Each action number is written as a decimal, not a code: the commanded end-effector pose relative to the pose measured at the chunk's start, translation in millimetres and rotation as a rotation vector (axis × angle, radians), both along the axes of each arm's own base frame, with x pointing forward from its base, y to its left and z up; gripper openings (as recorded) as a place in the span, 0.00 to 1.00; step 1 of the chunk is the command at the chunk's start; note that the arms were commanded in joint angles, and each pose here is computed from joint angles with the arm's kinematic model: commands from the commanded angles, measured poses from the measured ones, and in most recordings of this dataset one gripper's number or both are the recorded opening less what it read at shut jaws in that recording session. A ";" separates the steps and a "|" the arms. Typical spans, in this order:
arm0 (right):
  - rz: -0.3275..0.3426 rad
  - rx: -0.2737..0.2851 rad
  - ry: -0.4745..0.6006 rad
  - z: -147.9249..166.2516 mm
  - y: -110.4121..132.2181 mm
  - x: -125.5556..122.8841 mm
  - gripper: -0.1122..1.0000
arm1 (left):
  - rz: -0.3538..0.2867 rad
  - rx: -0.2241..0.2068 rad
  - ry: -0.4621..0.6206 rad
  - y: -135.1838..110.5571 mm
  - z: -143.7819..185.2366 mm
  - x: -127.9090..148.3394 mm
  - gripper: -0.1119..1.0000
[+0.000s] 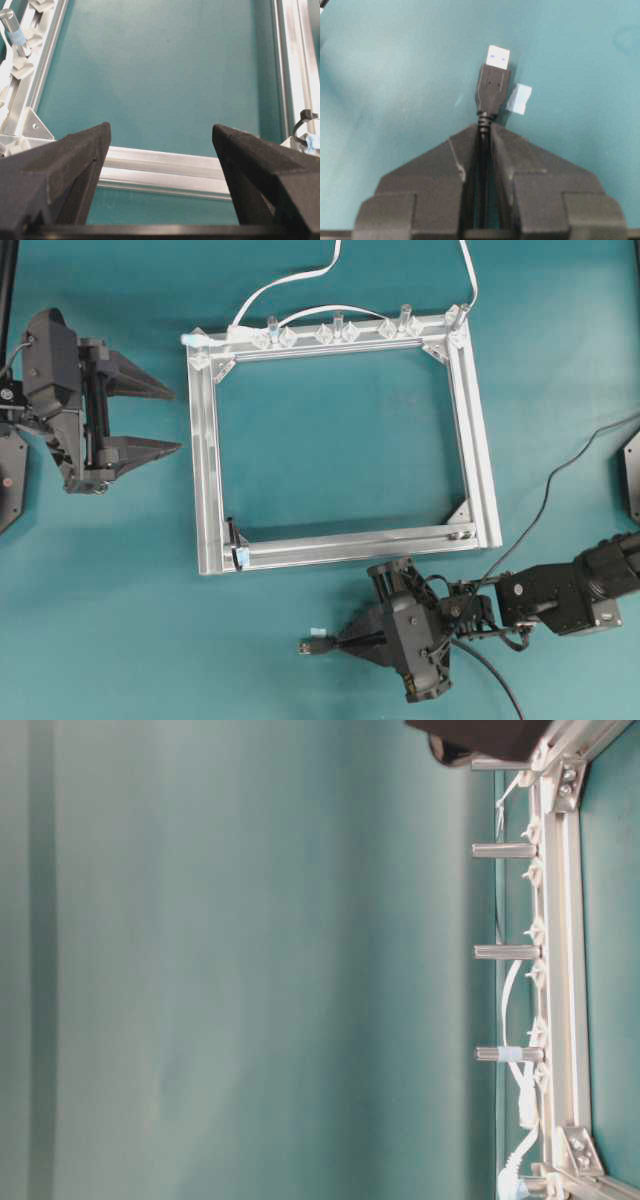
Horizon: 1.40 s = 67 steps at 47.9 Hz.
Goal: Insert the wire through the string loop located on the left side.
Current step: 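Lift the USB cable with the right gripper, plug pointing forward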
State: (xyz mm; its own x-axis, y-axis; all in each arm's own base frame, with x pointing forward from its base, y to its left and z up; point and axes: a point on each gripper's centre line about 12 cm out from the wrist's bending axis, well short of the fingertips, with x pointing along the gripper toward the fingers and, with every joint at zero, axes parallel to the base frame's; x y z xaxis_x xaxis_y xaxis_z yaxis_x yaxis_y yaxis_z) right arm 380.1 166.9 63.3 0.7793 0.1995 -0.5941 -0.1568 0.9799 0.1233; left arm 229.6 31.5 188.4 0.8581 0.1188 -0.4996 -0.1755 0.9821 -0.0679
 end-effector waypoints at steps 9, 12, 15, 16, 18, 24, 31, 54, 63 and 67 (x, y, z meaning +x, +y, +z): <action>-0.003 0.004 0.004 1.7 -0.7 1.8 0.19 | -0.003 0.000 -0.022 -0.6 6.3 3.6 0.86; -0.002 0.003 0.004 1.7 -0.6 1.8 0.19 | -0.003 0.000 -0.022 -0.6 6.3 3.6 0.86; -0.004 0.004 0.003 1.8 -0.7 1.9 0.19 | -0.004 0.000 -0.022 -0.9 6.3 3.6 0.86; -0.003 0.004 0.004 1.7 -0.7 1.8 0.19 | -0.004 0.000 -0.022 -0.9 6.3 3.6 0.86; -0.002 0.004 0.001 2.7 -0.4 2.3 0.19 | -0.008 0.000 -0.023 -1.6 6.9 4.0 0.86; -0.005 0.013 -0.015 10.6 -0.8 3.2 0.19 | -0.015 0.000 -0.019 -3.5 5.2 3.3 0.86; -0.002 0.029 -0.039 25.2 0.2 4.0 0.19 | -0.018 -0.001 -0.016 -4.3 4.1 2.7 0.86; -0.007 0.062 -0.040 60.8 -11.0 5.4 0.19 | -0.022 -0.001 -0.023 -5.2 6.9 4.5 0.86; -0.006 0.062 -0.037 69.3 -16.9 5.7 0.19 | -0.027 -0.001 -0.023 -6.3 6.9 4.6 0.86; -0.001 0.059 -0.031 70.6 -18.2 5.4 0.19 | -0.027 -0.001 -0.023 -6.3 6.9 4.6 0.86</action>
